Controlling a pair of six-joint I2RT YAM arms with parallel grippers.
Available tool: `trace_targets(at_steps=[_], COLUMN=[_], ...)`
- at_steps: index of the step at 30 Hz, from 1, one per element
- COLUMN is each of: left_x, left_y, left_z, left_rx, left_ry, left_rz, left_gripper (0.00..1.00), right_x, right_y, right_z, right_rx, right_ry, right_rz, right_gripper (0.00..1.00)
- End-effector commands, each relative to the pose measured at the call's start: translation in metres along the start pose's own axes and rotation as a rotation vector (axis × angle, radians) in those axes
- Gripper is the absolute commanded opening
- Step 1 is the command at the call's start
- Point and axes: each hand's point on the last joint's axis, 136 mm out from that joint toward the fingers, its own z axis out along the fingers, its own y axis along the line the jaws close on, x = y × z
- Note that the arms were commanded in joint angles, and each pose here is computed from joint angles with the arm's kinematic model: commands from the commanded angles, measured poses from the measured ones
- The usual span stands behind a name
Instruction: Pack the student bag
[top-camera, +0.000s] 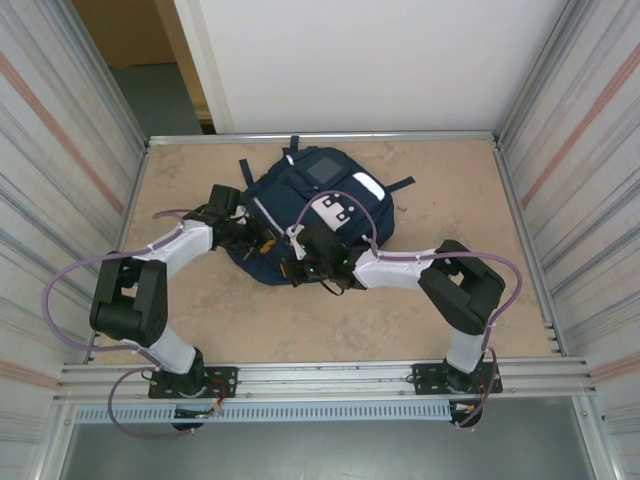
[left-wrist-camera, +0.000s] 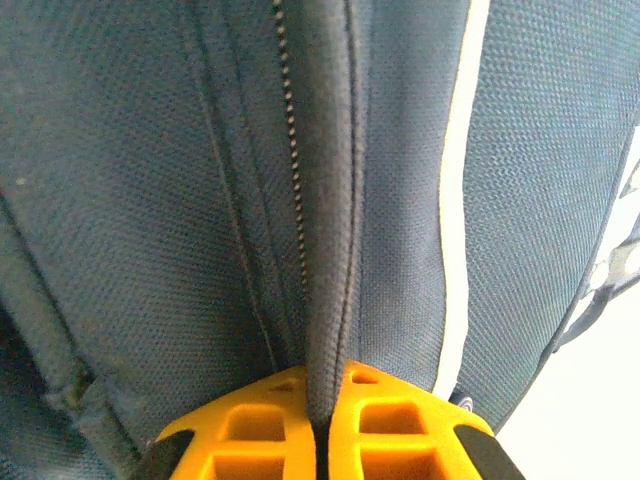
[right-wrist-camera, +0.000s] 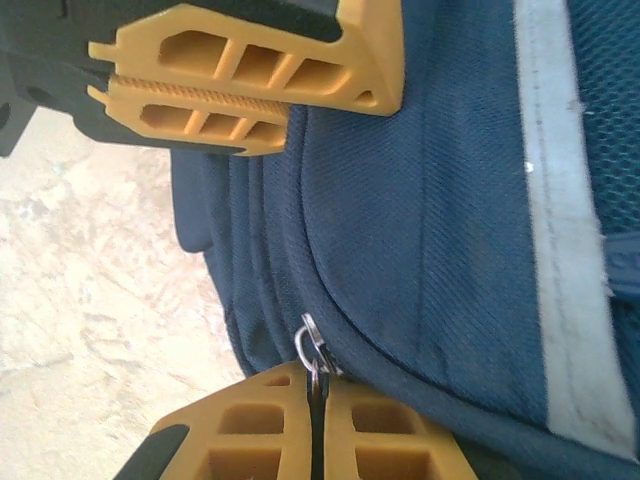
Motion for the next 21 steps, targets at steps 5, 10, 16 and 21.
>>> trace_targets(at_steps=[5,10,16,21], left_x=[-0.014,-0.009,0.004,0.027], left_y=[0.008,0.000,-0.004,-0.014], left_z=[-0.020,-0.018,-0.019,-0.015], left_rx=[-0.024,0.021,0.041,0.020], left_ry=[-0.035,0.010,0.058,0.059], left_rz=[0.050,0.113,0.147,0.236], left_gripper=[0.00,0.00,0.00,0.00], right_x=[0.032,0.041,0.024,0.013], right_y=[-0.074,-0.137,-0.144,-0.150], right_z=[-0.050,-0.069,-0.071,-0.090], right_rx=[0.273,0.406,0.397,0.431], right_ry=[0.139,0.179,0.114,0.021], right_rz=[-0.084,0.053,0.087,0.085], right_gripper=[0.10,0.11,0.18,0.26])
